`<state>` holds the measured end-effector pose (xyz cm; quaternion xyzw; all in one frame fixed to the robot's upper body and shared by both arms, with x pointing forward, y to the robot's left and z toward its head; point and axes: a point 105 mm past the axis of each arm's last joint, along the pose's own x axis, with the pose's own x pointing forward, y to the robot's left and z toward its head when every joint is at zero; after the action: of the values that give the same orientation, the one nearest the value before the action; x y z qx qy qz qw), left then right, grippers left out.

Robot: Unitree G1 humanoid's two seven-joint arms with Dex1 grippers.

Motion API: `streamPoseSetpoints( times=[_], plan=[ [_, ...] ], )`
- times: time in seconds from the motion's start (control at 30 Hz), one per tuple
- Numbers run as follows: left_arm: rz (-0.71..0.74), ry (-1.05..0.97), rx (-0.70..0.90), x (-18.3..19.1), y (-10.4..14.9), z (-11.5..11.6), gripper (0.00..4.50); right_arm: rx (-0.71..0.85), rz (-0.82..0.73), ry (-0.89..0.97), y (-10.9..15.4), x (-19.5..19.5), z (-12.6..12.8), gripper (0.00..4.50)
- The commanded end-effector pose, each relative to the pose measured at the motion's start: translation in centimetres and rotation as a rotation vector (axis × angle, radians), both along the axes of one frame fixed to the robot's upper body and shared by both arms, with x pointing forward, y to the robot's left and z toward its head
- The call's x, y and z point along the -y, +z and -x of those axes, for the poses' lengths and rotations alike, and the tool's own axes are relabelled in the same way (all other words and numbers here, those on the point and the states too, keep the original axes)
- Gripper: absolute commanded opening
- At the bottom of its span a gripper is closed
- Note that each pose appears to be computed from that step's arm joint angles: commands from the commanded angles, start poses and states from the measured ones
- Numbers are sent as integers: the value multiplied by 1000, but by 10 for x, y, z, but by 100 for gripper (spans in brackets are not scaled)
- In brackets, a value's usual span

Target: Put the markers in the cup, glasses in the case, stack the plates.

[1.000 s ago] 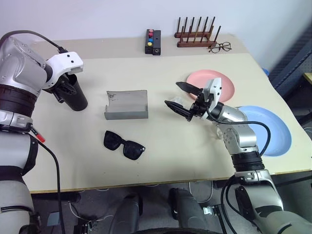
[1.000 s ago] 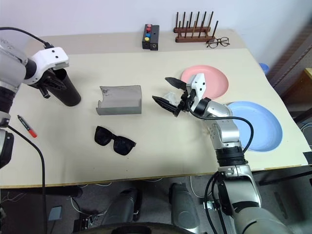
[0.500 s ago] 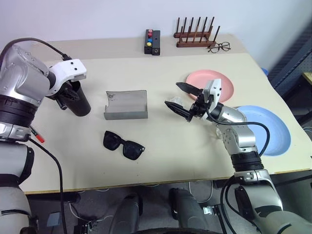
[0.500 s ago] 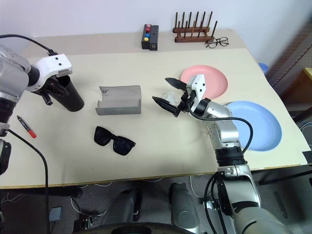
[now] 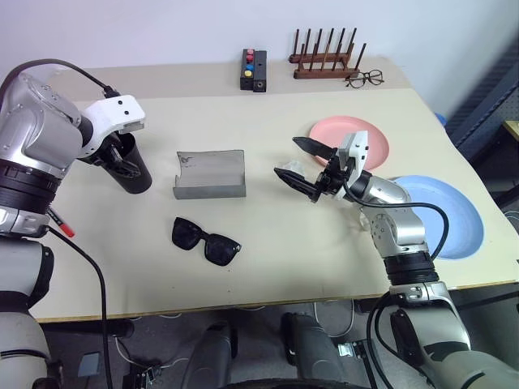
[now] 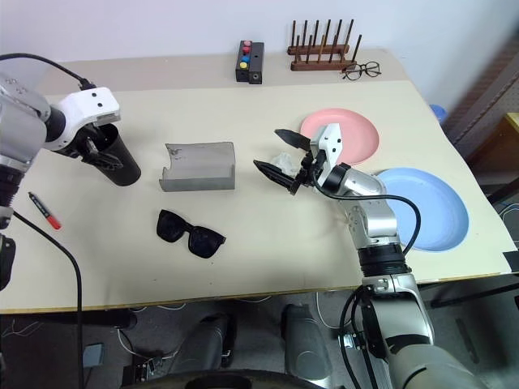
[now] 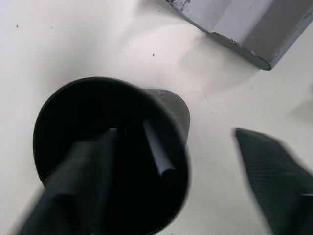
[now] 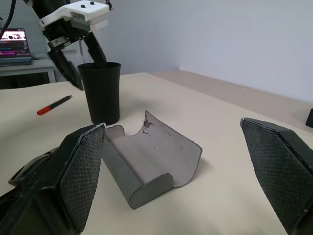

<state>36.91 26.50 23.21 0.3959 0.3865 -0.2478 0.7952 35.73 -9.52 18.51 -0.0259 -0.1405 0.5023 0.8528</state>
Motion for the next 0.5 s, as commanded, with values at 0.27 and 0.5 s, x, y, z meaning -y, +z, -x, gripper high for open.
streamPoseSetpoints(
  times=[0.27,0.5],
  plan=[
    [86,-88,182,23,69,8,437,61,-11,12,20,-4,1,450],
    [406,55,455,23,142,2,437,64,-8,14,21,-4,-2,450]
  ],
)
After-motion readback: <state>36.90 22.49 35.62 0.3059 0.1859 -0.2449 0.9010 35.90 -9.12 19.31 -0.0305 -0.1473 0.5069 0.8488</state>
